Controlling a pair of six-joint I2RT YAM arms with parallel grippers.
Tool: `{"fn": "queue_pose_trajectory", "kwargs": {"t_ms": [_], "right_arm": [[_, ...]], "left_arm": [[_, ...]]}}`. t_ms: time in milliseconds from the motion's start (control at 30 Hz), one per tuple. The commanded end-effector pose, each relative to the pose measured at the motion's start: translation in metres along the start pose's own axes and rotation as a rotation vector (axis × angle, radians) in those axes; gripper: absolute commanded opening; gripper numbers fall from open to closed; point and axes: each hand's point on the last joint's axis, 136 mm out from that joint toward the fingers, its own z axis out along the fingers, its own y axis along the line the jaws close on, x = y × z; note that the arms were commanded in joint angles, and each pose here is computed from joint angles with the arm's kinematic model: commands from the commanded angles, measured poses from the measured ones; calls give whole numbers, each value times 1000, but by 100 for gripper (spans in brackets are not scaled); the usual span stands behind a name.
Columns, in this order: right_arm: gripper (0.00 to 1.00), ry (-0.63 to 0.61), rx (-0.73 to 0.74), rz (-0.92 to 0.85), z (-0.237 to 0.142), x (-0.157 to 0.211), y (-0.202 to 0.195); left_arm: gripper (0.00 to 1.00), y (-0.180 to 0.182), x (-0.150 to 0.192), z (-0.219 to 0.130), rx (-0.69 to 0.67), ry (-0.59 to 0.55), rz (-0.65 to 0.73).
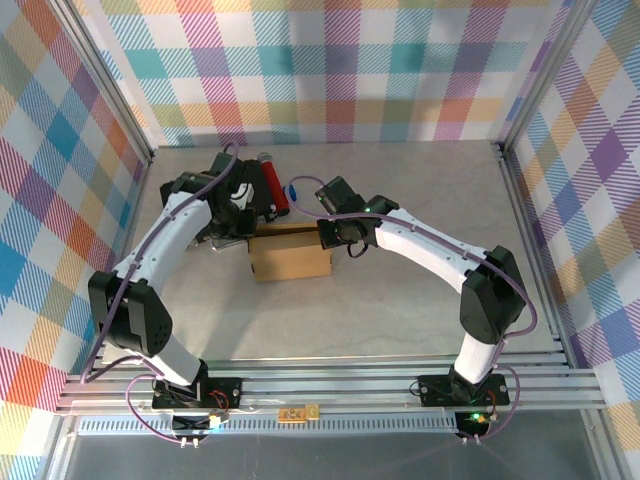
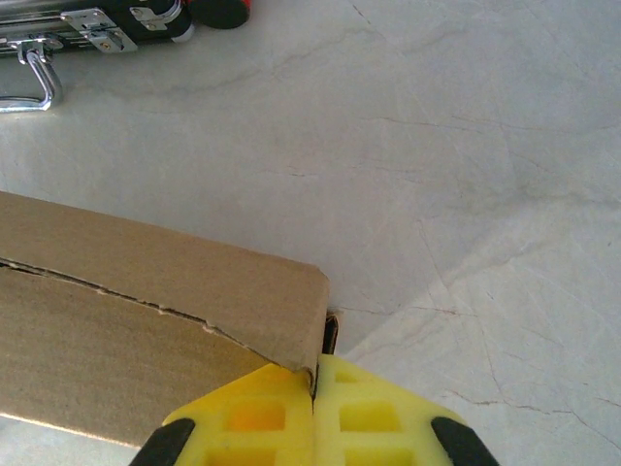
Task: Fold the paper box
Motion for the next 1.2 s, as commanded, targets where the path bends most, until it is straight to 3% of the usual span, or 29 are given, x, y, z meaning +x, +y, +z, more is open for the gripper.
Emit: {"fn": "queue_pose_trajectory", "kwargs": {"t_ms": [0,700,933,1167], "right_arm": [[0,199,40,-38,18,49,-9],[0,233,76,-36,23,50,-12],[0,240,82,-22,24,51,-12],[0,238,91,-6,25,52,-14]], "left_arm": [[0,-10,6,-6,50,61,-81],[0,-31,11,-18,112,231,-170],[0,-29,20,-14,115,235,-189],[0,-33,21,-3,137,129,-218]]}}
